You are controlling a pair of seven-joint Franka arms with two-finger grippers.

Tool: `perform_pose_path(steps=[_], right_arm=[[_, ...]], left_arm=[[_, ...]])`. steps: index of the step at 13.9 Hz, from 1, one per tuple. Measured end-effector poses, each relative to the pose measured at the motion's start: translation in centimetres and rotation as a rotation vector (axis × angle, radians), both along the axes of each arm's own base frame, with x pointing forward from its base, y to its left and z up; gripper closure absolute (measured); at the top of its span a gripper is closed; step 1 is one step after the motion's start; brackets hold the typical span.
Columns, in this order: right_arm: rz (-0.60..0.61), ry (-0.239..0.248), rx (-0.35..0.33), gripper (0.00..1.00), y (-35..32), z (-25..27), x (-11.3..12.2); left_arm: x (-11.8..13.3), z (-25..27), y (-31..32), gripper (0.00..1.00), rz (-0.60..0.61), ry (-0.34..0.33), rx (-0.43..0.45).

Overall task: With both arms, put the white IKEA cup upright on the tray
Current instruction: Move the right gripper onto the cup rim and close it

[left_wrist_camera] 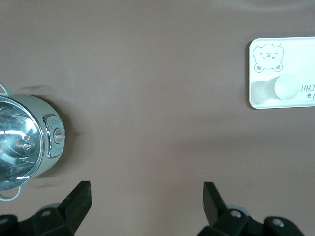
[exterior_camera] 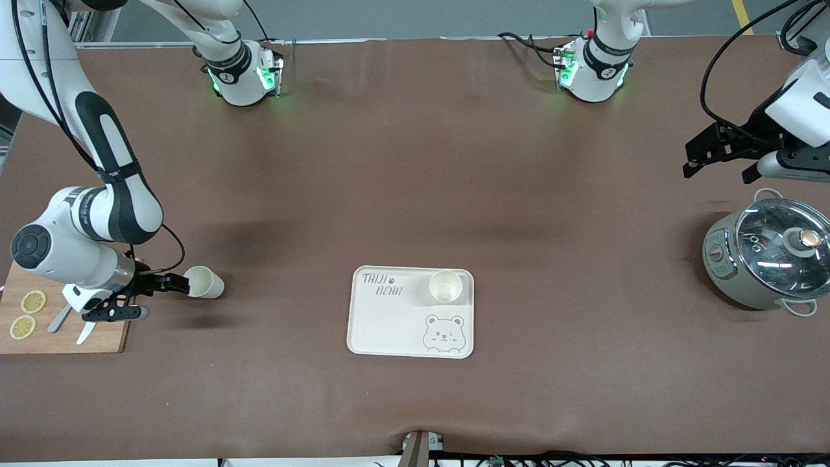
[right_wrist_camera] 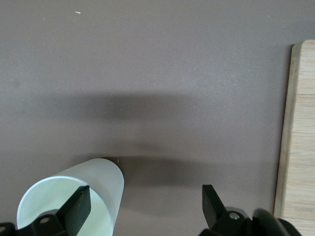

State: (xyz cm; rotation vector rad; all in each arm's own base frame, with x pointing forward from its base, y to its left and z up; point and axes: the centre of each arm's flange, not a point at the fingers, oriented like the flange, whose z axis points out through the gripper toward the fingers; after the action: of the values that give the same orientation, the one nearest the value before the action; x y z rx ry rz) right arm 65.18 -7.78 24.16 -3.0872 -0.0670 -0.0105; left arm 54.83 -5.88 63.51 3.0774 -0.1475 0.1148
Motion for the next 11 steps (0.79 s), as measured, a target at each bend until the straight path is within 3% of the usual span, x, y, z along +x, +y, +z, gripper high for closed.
perform_pose_path(steps=[11], right_arm=[[0.0, 0.022, 0.0, 0.0, -0.09, -1.0, -0.46]], left_arm=[[0.0, 0.0, -0.01, 0.0, 0.0, 0.0, 0.0]])
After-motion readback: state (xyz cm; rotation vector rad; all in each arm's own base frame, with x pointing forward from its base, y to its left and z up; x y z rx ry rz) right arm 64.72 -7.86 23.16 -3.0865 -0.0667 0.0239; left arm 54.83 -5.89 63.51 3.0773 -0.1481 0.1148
